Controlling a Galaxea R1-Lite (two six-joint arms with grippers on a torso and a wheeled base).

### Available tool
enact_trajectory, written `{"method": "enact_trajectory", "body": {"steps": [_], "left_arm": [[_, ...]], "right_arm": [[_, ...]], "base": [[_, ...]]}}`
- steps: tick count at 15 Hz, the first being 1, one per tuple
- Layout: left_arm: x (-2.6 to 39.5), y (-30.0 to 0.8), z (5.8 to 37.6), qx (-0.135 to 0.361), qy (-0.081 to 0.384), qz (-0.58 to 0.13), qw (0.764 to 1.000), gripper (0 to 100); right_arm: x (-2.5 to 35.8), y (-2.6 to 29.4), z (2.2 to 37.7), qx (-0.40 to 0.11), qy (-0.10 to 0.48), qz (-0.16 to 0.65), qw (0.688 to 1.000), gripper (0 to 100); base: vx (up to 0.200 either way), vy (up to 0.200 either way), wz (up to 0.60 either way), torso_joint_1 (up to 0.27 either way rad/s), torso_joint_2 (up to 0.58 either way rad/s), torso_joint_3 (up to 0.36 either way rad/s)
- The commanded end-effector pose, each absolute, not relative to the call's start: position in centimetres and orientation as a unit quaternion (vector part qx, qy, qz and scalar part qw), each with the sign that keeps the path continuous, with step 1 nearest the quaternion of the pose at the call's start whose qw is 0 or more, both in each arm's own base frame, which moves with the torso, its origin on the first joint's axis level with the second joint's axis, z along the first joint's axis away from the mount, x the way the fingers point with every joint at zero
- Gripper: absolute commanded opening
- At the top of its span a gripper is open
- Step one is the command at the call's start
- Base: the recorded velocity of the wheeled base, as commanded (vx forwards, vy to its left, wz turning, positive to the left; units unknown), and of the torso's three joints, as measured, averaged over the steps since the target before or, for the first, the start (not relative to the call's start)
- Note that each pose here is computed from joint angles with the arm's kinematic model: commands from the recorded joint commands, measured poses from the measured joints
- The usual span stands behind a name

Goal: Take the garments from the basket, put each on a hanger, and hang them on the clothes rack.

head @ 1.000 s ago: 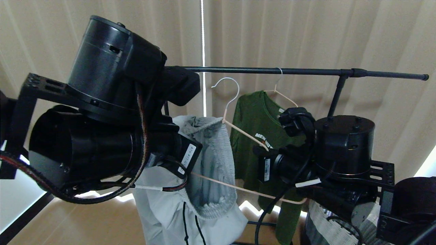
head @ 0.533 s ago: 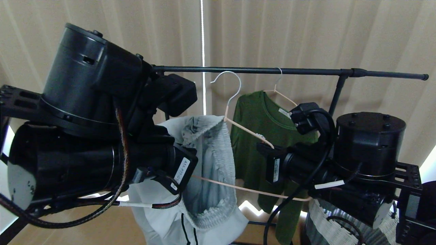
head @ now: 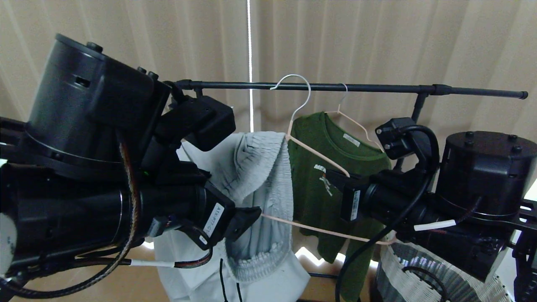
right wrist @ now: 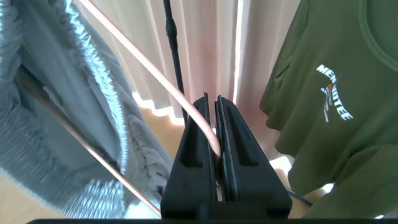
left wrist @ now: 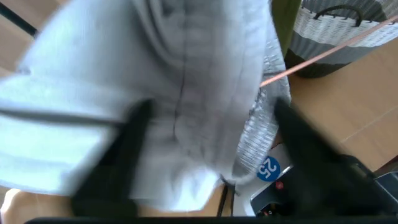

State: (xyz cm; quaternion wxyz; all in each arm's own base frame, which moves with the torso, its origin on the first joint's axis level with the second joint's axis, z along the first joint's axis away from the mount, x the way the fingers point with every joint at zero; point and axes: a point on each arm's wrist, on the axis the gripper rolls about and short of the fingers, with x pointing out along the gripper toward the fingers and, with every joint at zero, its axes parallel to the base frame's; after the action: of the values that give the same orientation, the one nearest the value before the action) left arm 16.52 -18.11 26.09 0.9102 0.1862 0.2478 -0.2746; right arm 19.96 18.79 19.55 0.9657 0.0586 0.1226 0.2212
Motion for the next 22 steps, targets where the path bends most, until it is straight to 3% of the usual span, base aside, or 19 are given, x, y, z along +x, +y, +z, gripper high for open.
{"method": "enact_trajectory", "body": {"steps": [1, 9, 19, 21, 22], "left_arm": [[15.8, -17.4, 26.2, 0.182, 0.244, -0.283, 0.91, 100], [14.2, -15.6, 24.8, 0.183, 0.174, -0.312, 0.916, 100], [12.5, -13.0, 24.0, 0.182, 0.154, -0.313, 0.919, 100], [13.4, -12.8, 24.8, 0.198, 0.08, -0.312, 0.926, 100], [13.8, -12.4, 25.3, 0.223, 0.049, -0.333, 0.915, 100]], "right_arm": [[19.7, 18.3, 19.9, 0.062, 0.117, 0.219, 0.967, 0], [20.7, 15.9, 20.9, 0.061, 0.098, 0.188, 0.975, 0], [20.7, 14.1, 20.4, 0.035, 0.1, 0.174, 0.979, 0], [19.7, 13.5, 19.4, 0.015, 0.114, 0.212, 0.97, 0], [19.5, 13.4, 19.2, 0.014, 0.12, 0.222, 0.968, 0]], "base": [[0.0, 0.0, 0.0, 0.0, 0.0, 0.0], [0.0, 0.0, 0.0, 0.0, 0.0, 0.0], [0.0, 0.0, 0.0, 0.0, 0.0, 0.0], [0.0, 0.0, 0.0, 0.0, 0.0, 0.0], [0.0, 0.0, 0.0, 0.0, 0.0, 0.0]]}}
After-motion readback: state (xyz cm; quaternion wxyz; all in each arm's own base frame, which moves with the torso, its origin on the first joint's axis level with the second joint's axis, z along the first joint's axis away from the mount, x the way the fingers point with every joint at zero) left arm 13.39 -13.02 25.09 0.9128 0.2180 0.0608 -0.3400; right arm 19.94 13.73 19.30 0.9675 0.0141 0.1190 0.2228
